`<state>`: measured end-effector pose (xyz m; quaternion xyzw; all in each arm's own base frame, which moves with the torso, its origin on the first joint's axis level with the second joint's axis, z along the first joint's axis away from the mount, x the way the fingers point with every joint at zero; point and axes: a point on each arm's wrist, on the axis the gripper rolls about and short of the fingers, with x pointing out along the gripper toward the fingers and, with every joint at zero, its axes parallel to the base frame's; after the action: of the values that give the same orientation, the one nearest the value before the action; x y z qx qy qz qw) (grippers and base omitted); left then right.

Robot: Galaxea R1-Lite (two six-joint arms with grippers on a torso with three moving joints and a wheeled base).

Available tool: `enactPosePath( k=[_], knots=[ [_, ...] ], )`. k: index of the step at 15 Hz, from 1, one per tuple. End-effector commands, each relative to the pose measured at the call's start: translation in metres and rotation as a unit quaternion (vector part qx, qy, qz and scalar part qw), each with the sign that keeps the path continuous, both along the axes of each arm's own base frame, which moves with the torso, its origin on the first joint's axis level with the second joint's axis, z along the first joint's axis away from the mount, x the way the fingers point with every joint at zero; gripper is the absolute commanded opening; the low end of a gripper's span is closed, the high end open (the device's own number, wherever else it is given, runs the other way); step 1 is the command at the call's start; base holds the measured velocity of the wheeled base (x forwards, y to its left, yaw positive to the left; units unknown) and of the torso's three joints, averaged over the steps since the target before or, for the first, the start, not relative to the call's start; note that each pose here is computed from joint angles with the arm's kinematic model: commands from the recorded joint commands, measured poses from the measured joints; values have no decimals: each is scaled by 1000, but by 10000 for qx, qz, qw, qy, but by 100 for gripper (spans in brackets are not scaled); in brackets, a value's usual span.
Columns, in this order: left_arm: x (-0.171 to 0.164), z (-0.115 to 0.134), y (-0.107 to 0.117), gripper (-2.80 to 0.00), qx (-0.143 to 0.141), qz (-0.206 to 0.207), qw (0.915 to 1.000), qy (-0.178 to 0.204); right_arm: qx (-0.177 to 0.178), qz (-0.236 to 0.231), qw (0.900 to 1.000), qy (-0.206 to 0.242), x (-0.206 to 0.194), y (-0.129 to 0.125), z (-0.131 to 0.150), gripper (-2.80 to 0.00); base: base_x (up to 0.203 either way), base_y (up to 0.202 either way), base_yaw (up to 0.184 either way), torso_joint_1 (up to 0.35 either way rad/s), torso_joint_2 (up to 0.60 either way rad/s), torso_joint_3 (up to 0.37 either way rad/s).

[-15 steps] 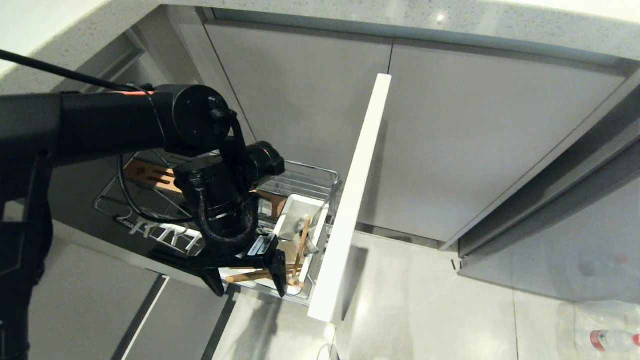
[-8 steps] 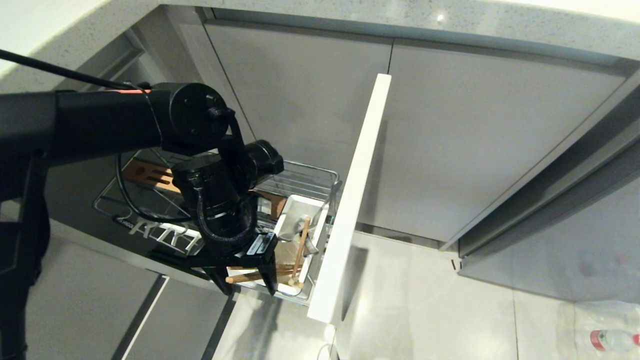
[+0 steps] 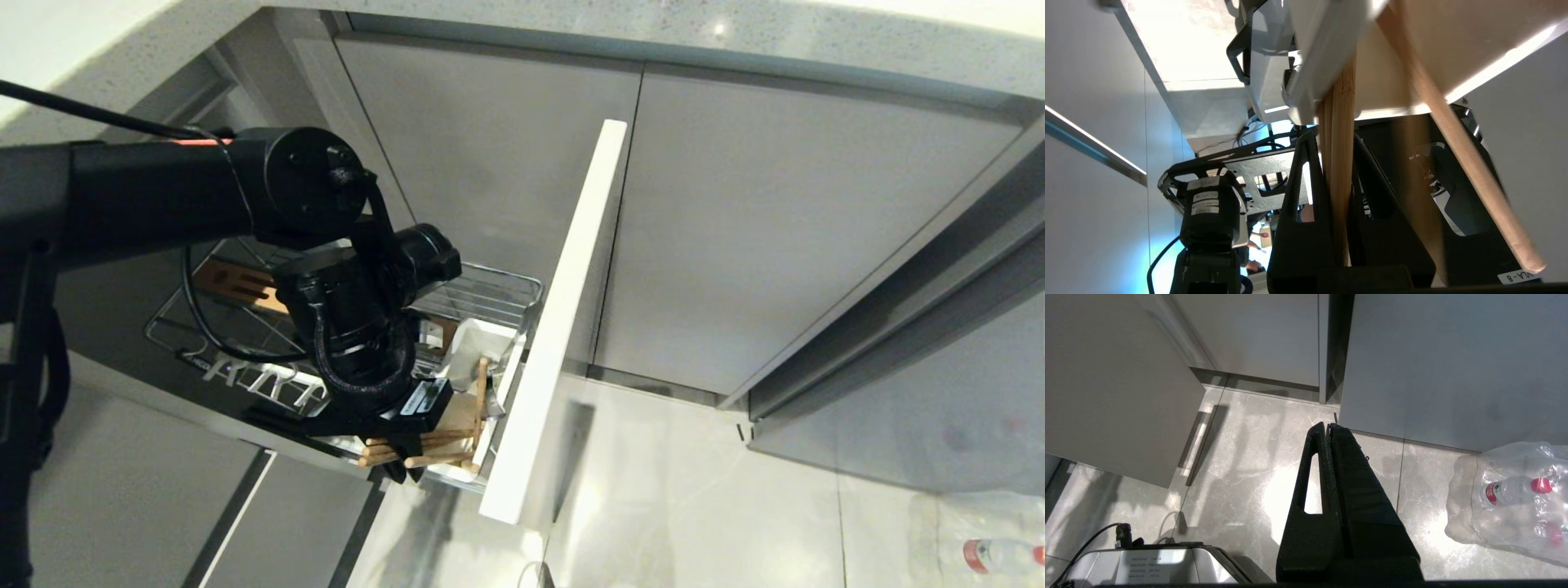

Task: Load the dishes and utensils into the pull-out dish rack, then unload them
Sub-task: Take the chopsticks out of the cupboard

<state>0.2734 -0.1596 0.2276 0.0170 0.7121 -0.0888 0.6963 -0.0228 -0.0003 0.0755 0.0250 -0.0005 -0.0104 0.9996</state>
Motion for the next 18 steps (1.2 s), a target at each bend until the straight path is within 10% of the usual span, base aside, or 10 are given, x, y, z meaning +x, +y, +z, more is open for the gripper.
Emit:
enactPosePath(
  k=[1, 18],
  knots=[
    [-1, 0, 0, -280, 14, 16, 10000, 25, 3, 4, 10000, 10, 0, 0, 0, -280, 0, 0, 0, 0, 0, 0],
    [-42, 52, 16, -280, -501, -4, 9964, -678, 3, 4, 10000, 17, 0, 0, -1, -280, 0, 0, 0, 0, 0, 0]
  ],
)
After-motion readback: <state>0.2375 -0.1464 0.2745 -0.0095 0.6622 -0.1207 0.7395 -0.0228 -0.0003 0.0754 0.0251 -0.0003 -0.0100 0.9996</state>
